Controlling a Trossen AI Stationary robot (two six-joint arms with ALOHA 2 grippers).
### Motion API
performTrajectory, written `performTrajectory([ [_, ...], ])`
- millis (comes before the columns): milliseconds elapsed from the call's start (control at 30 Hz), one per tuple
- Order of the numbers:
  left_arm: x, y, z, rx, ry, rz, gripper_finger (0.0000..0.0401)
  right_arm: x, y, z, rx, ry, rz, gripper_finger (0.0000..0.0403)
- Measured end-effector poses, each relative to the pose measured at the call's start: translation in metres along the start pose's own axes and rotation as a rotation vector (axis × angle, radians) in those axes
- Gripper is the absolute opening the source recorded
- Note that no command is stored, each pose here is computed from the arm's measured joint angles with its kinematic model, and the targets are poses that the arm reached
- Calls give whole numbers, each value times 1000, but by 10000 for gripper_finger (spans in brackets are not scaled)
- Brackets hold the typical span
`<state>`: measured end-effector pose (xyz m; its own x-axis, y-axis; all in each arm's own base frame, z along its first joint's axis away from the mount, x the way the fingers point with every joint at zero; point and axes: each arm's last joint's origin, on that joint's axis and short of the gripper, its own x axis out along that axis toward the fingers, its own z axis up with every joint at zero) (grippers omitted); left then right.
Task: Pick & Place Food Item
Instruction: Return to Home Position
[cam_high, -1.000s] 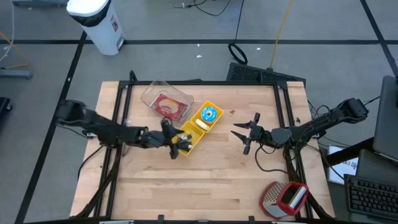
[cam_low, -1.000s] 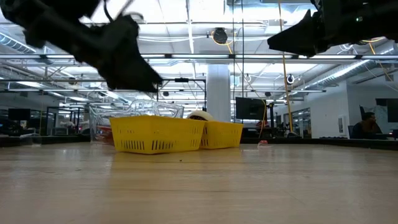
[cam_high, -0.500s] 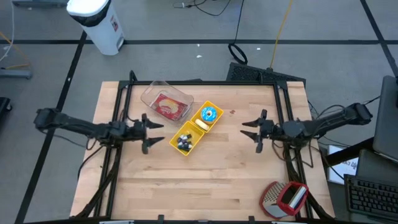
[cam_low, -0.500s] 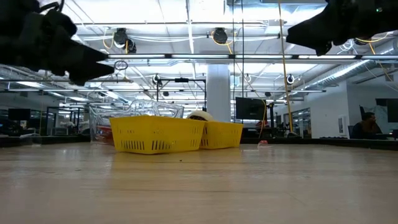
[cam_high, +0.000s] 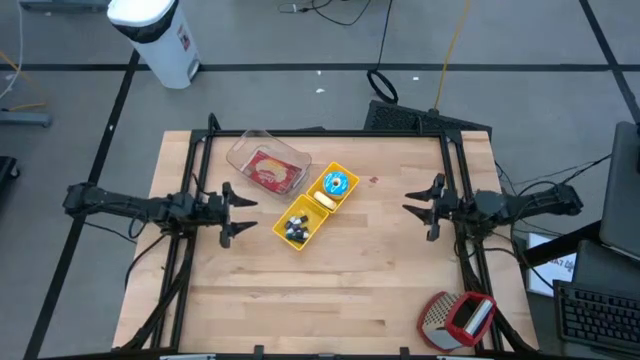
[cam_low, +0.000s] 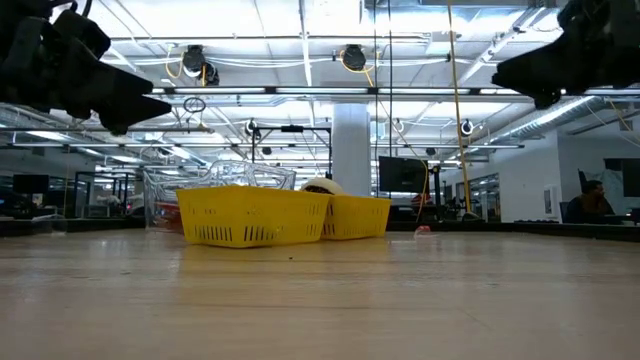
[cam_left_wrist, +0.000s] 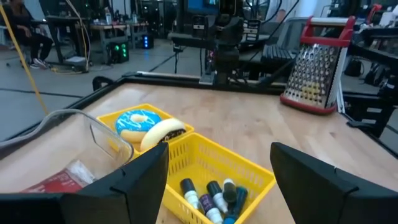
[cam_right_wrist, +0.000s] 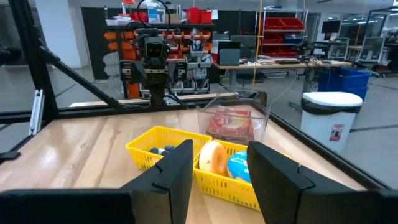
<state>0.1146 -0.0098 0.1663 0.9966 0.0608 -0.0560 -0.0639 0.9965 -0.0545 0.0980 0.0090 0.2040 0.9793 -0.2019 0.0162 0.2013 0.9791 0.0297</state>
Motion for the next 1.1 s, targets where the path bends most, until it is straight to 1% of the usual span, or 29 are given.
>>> performTrajectory([
  [133,0,0,-2,-4,22,9,283,-10,-4,-6,19,-2,12,139],
  [233,0,1,-7,36,71,27,283,-11,-3,-8,8,14,61,139],
  [333,0,1,-10,23,98,30,283,-10,-1,-11,-21,26,126,139],
  [467,0,1,-10,-1,97,31,283,-7,0,-24,-35,49,129,139],
  [633,0,1,-10,3,99,31,283,-5,1,-34,-10,63,132,139],
  [767,0,1,-10,3,98,31,283,-5,1,-35,20,73,130,139],
  [1100,0,1,-10,3,97,31,283,-5,1,-37,14,81,127,139],
])
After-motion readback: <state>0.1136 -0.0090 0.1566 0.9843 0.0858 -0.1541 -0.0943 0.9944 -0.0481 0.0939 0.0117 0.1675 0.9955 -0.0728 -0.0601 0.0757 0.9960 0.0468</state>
